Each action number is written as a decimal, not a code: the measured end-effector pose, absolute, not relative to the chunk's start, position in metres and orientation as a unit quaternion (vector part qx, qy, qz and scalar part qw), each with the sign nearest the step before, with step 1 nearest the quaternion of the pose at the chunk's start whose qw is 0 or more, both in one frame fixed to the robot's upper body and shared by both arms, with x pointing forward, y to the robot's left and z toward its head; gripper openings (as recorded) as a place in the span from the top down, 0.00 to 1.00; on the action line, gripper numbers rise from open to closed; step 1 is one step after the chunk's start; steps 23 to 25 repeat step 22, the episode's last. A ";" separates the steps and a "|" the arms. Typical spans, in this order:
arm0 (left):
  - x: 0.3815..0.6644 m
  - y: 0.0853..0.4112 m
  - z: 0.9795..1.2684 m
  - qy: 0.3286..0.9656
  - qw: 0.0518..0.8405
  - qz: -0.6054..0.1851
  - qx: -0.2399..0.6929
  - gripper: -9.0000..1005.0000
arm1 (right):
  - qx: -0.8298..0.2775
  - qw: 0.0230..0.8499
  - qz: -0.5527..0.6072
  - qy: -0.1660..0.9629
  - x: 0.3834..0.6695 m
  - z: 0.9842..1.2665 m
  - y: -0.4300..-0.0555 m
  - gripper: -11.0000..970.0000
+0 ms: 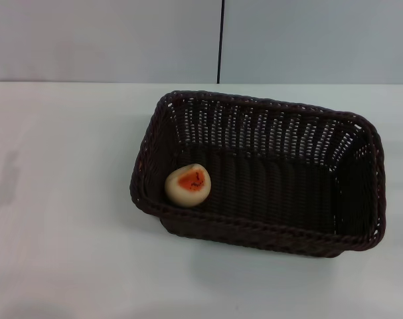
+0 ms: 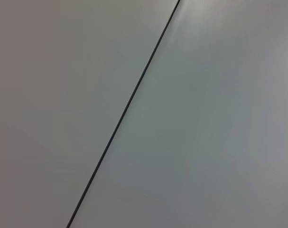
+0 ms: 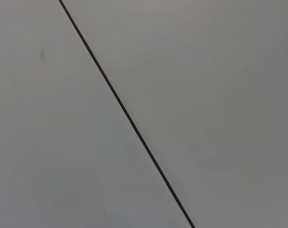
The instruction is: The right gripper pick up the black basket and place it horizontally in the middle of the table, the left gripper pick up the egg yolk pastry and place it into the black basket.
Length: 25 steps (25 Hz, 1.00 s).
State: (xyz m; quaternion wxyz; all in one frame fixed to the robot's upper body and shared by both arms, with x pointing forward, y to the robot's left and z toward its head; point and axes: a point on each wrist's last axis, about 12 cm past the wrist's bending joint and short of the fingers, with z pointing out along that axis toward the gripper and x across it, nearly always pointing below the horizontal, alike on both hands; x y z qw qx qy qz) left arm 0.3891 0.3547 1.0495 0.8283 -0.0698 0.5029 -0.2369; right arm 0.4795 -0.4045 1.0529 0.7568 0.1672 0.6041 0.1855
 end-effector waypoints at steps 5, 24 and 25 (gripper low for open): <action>0.388 0.355 1.050 0.502 0.829 -0.237 -0.070 0.52 | 0.167 0.757 0.186 0.604 0.480 1.053 -0.405 0.56; 0.386 0.355 1.049 0.502 0.828 -0.238 -0.072 0.52 | 0.168 0.756 0.185 0.605 0.478 1.052 -0.405 0.56; 0.386 0.355 1.049 0.502 0.828 -0.238 -0.072 0.52 | 0.168 0.756 0.185 0.605 0.478 1.052 -0.405 0.56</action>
